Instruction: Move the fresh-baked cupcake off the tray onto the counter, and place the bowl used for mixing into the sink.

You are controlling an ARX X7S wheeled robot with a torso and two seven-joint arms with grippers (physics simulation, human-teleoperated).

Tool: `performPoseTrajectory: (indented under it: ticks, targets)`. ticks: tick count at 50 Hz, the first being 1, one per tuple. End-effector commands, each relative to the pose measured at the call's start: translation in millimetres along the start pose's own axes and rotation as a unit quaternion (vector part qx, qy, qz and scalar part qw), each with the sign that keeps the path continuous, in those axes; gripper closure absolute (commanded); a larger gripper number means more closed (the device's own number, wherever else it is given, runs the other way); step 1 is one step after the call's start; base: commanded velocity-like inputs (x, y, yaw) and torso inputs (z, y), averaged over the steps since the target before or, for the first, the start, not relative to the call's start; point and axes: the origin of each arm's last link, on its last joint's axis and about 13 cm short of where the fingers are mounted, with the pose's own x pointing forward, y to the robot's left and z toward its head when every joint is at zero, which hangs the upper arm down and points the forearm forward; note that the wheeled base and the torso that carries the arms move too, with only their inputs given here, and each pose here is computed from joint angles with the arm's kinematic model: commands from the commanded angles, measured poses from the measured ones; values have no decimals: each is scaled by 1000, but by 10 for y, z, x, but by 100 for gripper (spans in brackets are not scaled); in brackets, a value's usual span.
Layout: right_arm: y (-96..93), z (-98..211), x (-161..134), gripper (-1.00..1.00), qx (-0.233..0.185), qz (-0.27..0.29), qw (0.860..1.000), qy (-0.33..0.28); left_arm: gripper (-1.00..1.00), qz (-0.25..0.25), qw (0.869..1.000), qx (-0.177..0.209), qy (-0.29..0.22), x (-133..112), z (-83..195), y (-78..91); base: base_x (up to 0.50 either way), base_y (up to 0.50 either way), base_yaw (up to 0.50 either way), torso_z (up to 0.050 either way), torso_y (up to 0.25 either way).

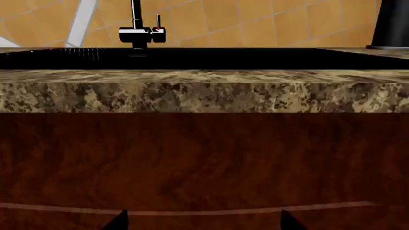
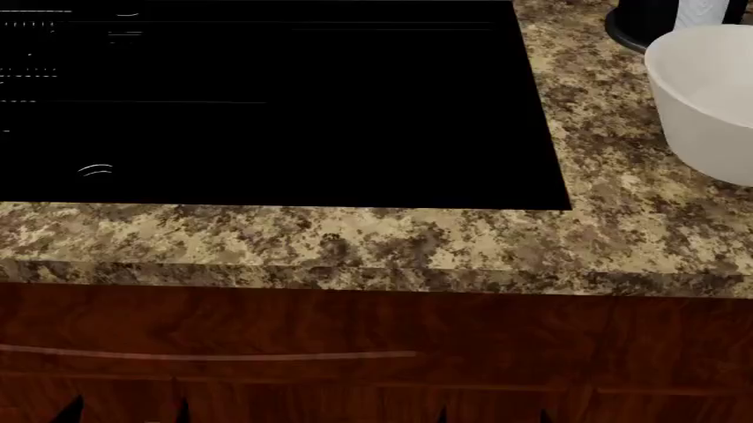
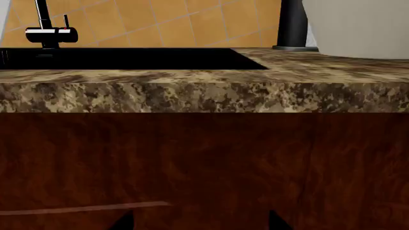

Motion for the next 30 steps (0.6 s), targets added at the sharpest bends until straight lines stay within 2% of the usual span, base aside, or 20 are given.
performPoseTrajectory:
  ticks: [1,2,4,6,9,16,19,20,22,23,24,25,26,27,30]
  targets:
    - [1,0,0,-100,-5,0,1000,0,-100,6,1000,0,0,0,0,24,0,0,0,0,0]
    - [1,-2,-13,-100,-5,-4,1000,-3,-100,-10,1000,-19,-1,-15,-2,-6,0,0,0,0,0]
    - [-3,-6,-30,-100,0,-5,1000,3,-100,-5,999,-36,6,-22,8,-10,-129,0,0,0,0]
    - [-10,-7,-30,-100,-1,-9,1000,4,-100,-1,999,-37,8,-30,16,-7,-484,0,0,0,0]
    - [-9,2,-42,-100,4,-6,1000,5,-100,7,1000,-7,-8,-61,54,-11,-500,0,0,0,0]
    - [-22,46,-71,-100,4,-4,1000,5,-100,13,1000,-3,-14,-102,136,7,-500,0,0,0,0]
    - [-43,143,-76,-100,15,2,1000,6,-100,6,999,7,-33,-124,238,21,0,0,0,23,1]
    - [-67,251,-61,-100,24,0,1000,12,-100,20,999,20,-36,-105,352,35,0,0,0,50,6]
    - [-81,468,-53,-100,-4,10,1000,2,-100,-8,999,12,-30,-91,603,44,0,0,0,50,5]
    - [-87,565,-48,-100,5,30,1000,-5,-100,-17,999,23,-37,-74,707,51,0,0,0,50,4]
    - [-105,663,-30,-100,18,35,999,8,-100,3,996,63,-55,-17,787,67,0,0,0,50,6]
    - [-116,739,-21,-100,8,33,999,3,-100,-1,997,58,-48,20,839,72,0,0,0,50,4]
    - [-137,834,-3,-100,8,22,1000,2,-100,-17,998,37,-37,51,927,80,0,0,0,50,6]
    - [-157,1023,7,-100,7,23,1000,-4,-100,-18,998,37,-37,123,1101,101,0,0,0,50,4]
    - [-168,1319,45,-100,-5,18,1000,-12,-100,-21,998,43,-47,205,1409,115,0,0,0,50,4]
